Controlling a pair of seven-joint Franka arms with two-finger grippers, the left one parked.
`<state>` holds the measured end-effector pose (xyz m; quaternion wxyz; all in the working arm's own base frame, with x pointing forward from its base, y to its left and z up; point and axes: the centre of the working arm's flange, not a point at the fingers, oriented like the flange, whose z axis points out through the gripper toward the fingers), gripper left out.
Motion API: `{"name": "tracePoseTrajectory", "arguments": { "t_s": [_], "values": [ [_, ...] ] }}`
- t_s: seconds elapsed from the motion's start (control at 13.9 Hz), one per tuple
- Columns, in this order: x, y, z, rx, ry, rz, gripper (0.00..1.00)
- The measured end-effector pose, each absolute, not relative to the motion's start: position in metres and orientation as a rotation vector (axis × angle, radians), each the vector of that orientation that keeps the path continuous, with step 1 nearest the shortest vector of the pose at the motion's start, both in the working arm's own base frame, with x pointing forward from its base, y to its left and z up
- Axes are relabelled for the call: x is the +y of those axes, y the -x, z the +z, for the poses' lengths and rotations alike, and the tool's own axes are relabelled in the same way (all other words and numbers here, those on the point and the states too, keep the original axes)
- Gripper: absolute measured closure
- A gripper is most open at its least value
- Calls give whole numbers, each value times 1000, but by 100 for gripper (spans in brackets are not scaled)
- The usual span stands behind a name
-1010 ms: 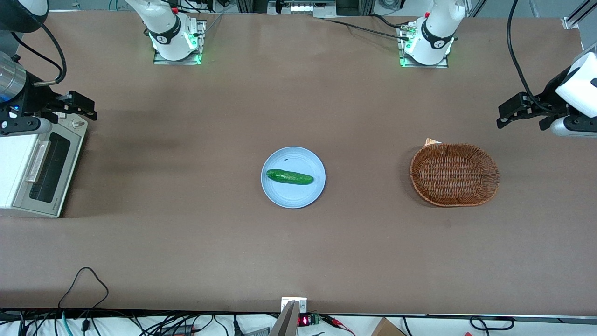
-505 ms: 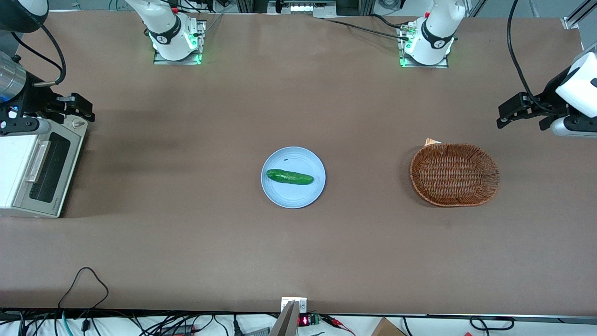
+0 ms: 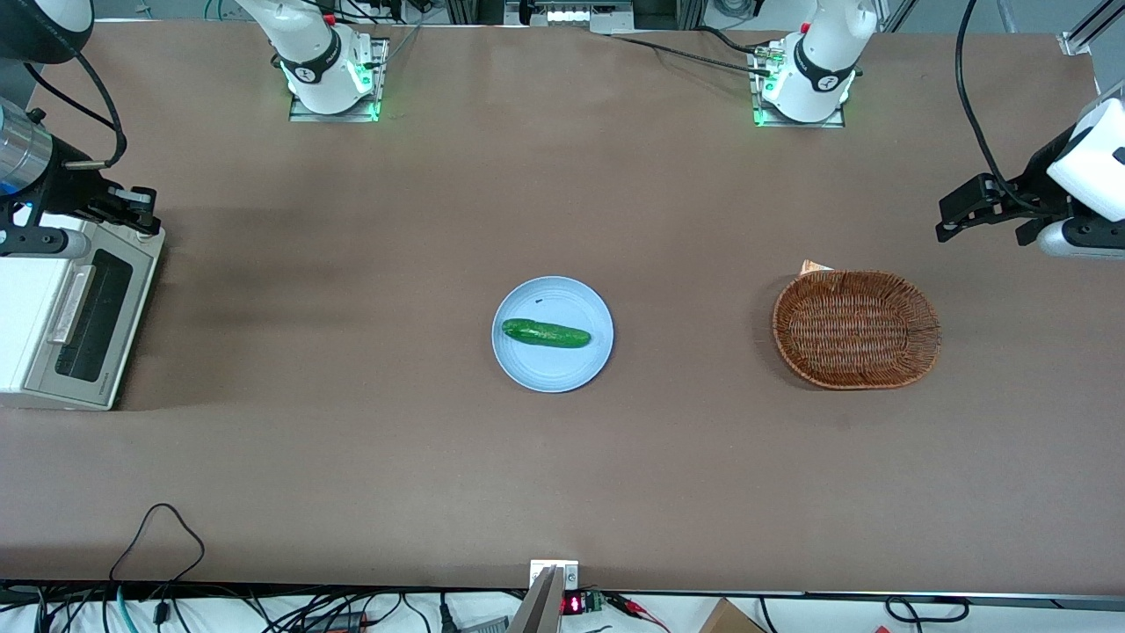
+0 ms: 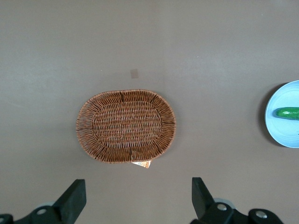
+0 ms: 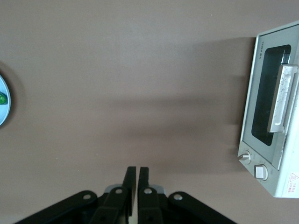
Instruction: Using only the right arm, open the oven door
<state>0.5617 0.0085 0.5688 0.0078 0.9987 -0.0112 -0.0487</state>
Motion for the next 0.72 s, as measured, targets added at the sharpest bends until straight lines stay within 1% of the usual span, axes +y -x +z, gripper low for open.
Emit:
{"name": "tracePoseTrajectory", "arguments": {
  "t_s": [0.29, 0.72],
  "values": [
    [7, -568, 555, -33, -3117, -186, 99],
    [-18, -594, 495, 17, -2935, -256, 99]
  ]
}}
